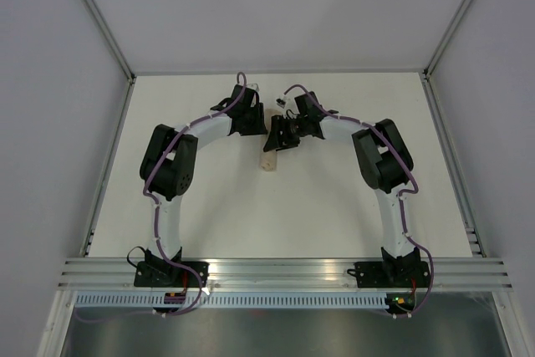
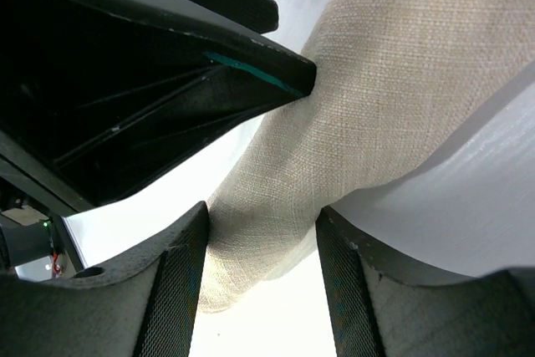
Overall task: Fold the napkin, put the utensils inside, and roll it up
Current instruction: Roll the napkin with the utensil
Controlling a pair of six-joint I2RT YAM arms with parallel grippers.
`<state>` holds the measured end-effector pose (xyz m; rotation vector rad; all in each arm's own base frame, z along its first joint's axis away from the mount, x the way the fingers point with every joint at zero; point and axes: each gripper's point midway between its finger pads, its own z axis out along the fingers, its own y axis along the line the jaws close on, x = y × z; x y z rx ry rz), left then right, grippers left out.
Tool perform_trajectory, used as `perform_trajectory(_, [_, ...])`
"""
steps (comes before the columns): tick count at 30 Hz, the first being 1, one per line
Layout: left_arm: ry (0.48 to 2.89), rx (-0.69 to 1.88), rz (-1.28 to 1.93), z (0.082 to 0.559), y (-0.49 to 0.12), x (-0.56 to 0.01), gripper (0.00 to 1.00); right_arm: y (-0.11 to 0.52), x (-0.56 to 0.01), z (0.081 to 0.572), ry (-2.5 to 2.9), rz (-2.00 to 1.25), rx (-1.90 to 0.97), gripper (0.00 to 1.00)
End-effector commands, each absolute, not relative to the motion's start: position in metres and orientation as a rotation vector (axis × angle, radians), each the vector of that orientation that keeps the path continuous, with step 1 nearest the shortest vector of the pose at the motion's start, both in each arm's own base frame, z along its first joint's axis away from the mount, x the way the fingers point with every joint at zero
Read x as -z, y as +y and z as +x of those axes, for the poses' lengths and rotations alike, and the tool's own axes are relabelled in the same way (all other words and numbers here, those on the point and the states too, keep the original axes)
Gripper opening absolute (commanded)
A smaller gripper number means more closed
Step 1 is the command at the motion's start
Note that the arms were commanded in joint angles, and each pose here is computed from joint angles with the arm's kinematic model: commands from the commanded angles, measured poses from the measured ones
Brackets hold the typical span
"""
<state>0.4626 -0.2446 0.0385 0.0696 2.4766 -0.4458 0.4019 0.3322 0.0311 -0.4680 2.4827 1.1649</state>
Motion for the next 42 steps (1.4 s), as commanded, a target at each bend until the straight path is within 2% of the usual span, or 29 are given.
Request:
perform_trajectory(1, [2.495,0.45,0.08,0.461,-0.248,-0.034,0.46,0.324,-0.046,0.404,2.499,-0.456,-1.145,0.6])
perform_trajectory(16, [2.471,0.492,0.067,0.461,-0.253,-0.042,0.46,0.309,-0.052,0.41,2.516,-0.452,-1.115,0.66])
perform_trajectory(28, [2.437,0.535,0.082,0.463,-0.259,-0.052,0.47,0.3,-0.065,0.418,2.49,-0.451,-1.083,0.67])
perform_trajectory(42, [2.302,0.609,0.144,0.473,-0.269,-0.108,0.48,0.307,-0.101,0.428,2.39,-0.481,-1.148,0.69])
